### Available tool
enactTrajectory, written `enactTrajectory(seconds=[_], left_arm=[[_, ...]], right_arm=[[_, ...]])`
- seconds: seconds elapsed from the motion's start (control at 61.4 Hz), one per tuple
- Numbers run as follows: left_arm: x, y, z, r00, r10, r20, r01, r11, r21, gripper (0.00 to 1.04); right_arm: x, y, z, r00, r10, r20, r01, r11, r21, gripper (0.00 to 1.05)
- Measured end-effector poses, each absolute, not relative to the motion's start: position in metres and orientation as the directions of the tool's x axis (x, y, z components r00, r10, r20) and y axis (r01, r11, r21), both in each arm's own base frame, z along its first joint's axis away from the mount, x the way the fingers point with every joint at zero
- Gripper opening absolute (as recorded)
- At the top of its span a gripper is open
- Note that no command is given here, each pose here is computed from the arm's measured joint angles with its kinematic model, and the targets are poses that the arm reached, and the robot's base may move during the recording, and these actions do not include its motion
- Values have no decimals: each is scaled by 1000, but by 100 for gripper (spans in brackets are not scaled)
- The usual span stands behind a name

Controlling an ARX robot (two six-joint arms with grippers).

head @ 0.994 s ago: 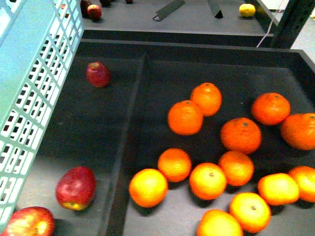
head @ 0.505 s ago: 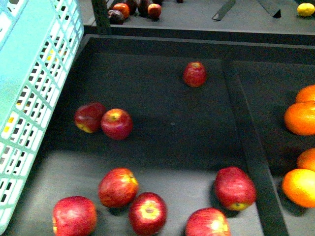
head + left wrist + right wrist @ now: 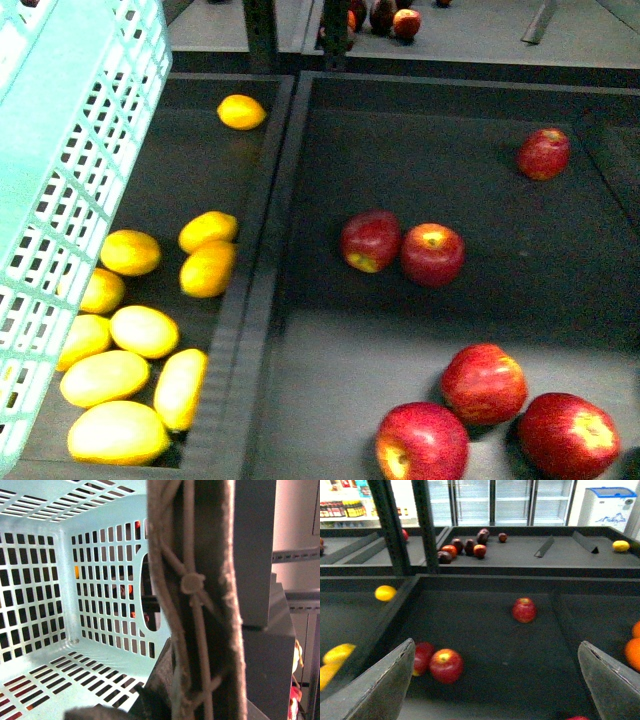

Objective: Pick lemon and mango into basket

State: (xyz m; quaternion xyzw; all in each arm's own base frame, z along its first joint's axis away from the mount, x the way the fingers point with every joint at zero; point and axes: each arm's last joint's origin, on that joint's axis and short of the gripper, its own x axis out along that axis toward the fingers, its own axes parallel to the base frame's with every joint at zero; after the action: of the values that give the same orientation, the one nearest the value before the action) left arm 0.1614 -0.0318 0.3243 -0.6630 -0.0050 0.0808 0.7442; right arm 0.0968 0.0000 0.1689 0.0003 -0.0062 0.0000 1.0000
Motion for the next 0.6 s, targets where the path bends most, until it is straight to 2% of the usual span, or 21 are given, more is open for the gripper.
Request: enactTrajectory(seconds=[0.603], left_arm=[[161,-32,325,987,129,-98,-112,108,-988,5]], right_arm=[[97,0,169,1000,0,12,0,1000,1,96]])
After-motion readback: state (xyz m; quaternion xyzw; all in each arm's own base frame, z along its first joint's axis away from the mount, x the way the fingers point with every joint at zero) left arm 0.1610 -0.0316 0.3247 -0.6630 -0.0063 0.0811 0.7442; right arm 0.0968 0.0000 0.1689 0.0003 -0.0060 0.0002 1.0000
